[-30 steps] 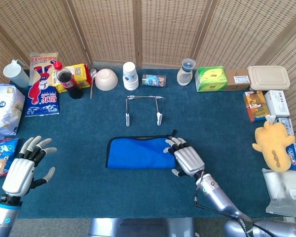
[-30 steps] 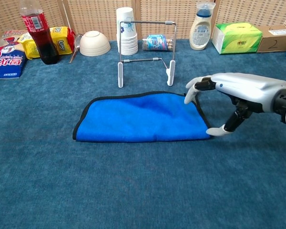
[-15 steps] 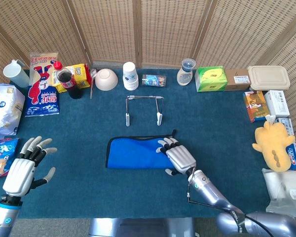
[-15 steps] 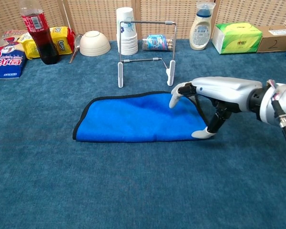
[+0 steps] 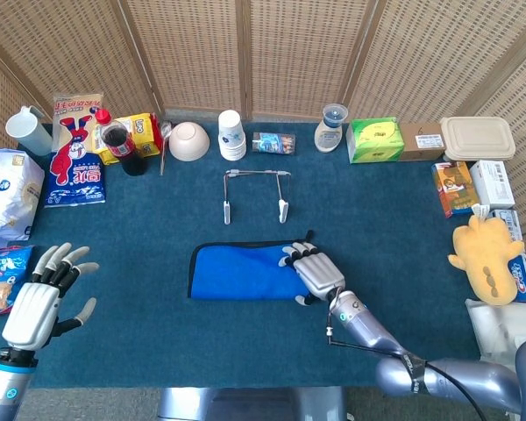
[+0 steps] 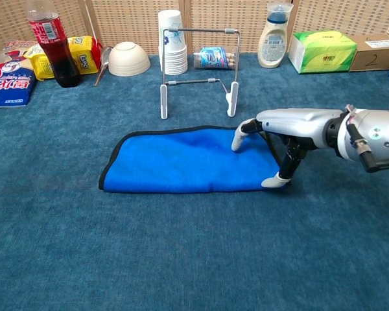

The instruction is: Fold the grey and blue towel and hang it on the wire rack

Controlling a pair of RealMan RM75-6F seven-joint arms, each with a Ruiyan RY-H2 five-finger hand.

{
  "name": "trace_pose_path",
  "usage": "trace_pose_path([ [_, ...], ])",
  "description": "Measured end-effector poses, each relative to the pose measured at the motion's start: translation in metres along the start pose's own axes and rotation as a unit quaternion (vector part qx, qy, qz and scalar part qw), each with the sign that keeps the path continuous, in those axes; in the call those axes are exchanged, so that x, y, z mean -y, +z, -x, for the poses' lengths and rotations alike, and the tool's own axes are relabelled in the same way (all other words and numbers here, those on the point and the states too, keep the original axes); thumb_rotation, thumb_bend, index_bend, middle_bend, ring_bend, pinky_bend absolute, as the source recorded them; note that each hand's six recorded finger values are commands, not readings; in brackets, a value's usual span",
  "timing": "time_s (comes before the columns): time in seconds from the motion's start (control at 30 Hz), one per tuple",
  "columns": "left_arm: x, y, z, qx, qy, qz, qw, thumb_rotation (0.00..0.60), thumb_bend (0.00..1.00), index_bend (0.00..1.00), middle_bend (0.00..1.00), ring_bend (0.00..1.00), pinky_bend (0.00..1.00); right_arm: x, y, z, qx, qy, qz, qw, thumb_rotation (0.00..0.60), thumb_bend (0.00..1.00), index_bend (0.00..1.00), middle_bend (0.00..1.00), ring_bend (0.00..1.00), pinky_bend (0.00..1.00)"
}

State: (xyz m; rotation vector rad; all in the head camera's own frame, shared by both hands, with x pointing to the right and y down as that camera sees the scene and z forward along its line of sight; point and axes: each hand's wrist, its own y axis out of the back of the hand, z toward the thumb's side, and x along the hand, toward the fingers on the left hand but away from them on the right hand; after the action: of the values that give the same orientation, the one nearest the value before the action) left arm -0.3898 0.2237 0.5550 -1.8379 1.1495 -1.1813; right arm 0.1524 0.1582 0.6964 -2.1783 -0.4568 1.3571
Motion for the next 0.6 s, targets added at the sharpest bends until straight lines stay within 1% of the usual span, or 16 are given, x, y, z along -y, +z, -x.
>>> trace_pose_path([
  [0.2,-0.001,-0.001,0.001,0.0,0.001,0.001,1.0,0.6,0.23,0.27,0.16,0.0,0.0,0.0,-0.006,0.004,0.017,0.004,-0.003,0.9998,0.6,0.24,0.2,0.11,0.0,0.0],
  [0.47,0.0,0.001,0.001,0.003,0.001,0.002,1.0,0.6,0.23,0.27,0.16,0.0,0.0,-0.008,0.003,-0.004,0.006,-0.003,0.0,1.0,0.6,0.23,0.2,0.1,0.0,0.0],
  [0.6,0.001,0.002,0.0,0.006,-0.001,-0.002,1.0,0.6,0.23,0.27,0.16,0.0,0.0,-0.02,0.004,-0.01,0.002,-0.017,0.002,0.9998,0.6,0.23,0.2,0.1,0.0,0.0],
])
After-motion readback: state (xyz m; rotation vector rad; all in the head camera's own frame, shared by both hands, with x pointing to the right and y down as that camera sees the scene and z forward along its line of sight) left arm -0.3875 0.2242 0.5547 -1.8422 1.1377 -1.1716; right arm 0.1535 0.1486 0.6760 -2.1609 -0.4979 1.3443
